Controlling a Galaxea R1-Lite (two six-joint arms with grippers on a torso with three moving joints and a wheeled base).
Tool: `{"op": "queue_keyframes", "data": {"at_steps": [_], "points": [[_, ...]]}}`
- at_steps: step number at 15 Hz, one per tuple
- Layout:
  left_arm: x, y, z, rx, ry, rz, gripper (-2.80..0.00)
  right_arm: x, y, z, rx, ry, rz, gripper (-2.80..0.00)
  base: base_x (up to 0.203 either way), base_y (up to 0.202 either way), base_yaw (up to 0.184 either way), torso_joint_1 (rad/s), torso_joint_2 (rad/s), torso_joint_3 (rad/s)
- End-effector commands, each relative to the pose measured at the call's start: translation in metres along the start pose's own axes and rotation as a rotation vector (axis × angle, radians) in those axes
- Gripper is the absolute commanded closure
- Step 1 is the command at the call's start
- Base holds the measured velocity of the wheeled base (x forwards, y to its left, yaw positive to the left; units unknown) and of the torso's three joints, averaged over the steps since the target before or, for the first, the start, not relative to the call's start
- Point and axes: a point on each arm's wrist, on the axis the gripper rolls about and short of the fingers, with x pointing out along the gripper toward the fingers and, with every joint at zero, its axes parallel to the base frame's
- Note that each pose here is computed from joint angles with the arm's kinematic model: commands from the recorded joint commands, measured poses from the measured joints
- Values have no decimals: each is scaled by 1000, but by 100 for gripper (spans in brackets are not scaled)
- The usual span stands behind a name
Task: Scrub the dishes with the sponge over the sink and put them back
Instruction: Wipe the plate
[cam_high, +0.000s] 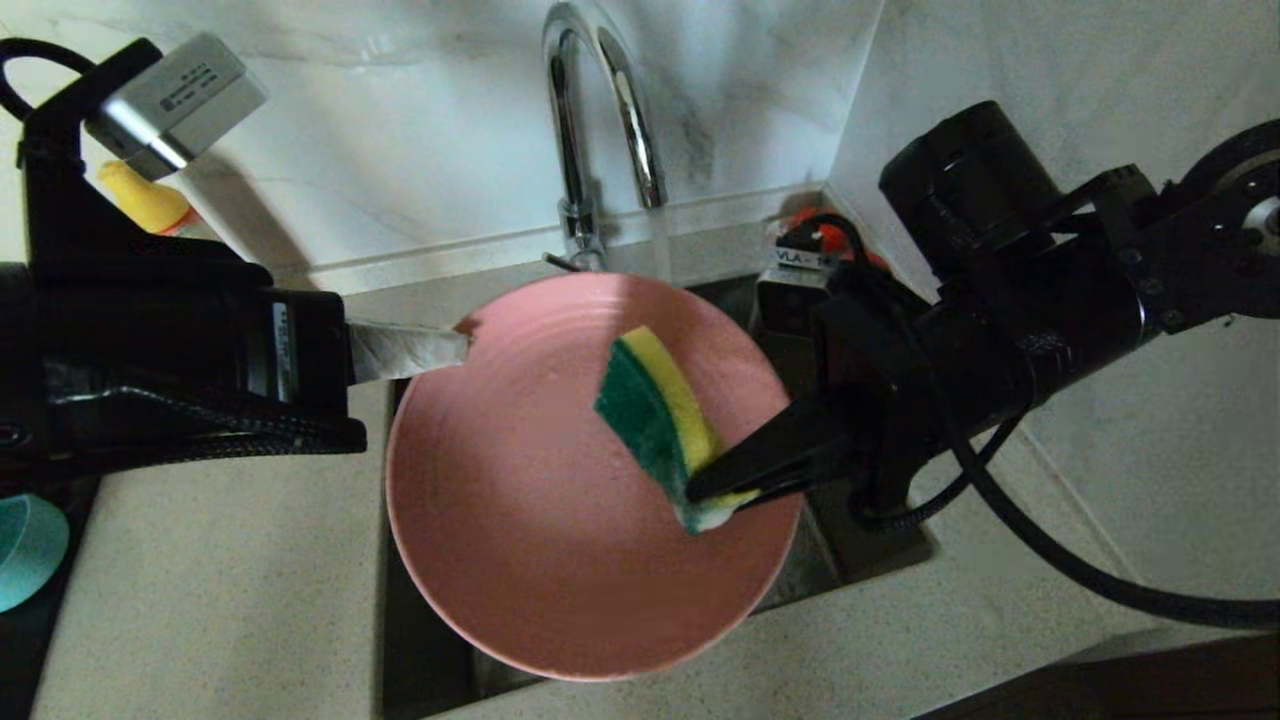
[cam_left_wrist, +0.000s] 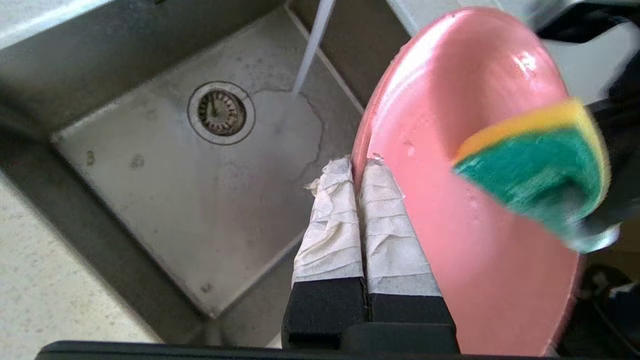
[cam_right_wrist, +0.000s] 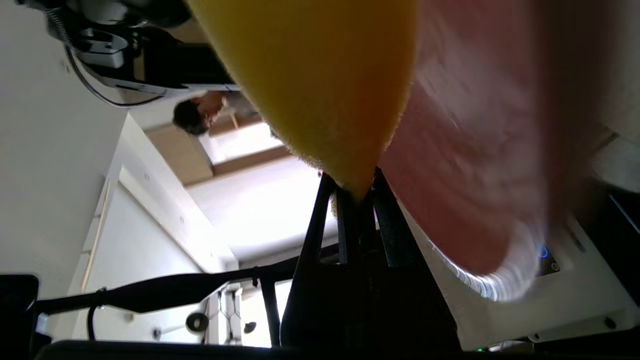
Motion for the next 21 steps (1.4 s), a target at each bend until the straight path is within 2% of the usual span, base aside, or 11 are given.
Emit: {"op": "queue_keyframes", "data": {"at_steps": [1,4,8,14,21], "points": [[-2,0,2,-1,-9,1,0,-9,4,-10,3,-7,3,0,0,0,0,0,0,0],[-3,1,1,-4,-8,4,0,-14,-1,-18,19,-12,-6,0,0,0,0,0,0,0],[-4,1,-1,-4,-4,6,0,-20,7,-26,5,-20,0,0,0,0,0,0,0,0],[0,4,-17,-5,52,16,0,-33,18,-40,-21,-41,11,0,0,0,0,0,0,0],[19,12,-18,-17,37,47,0,-19,21,-26,-44,17,72,0,0,0,0,0,0,0]]}}
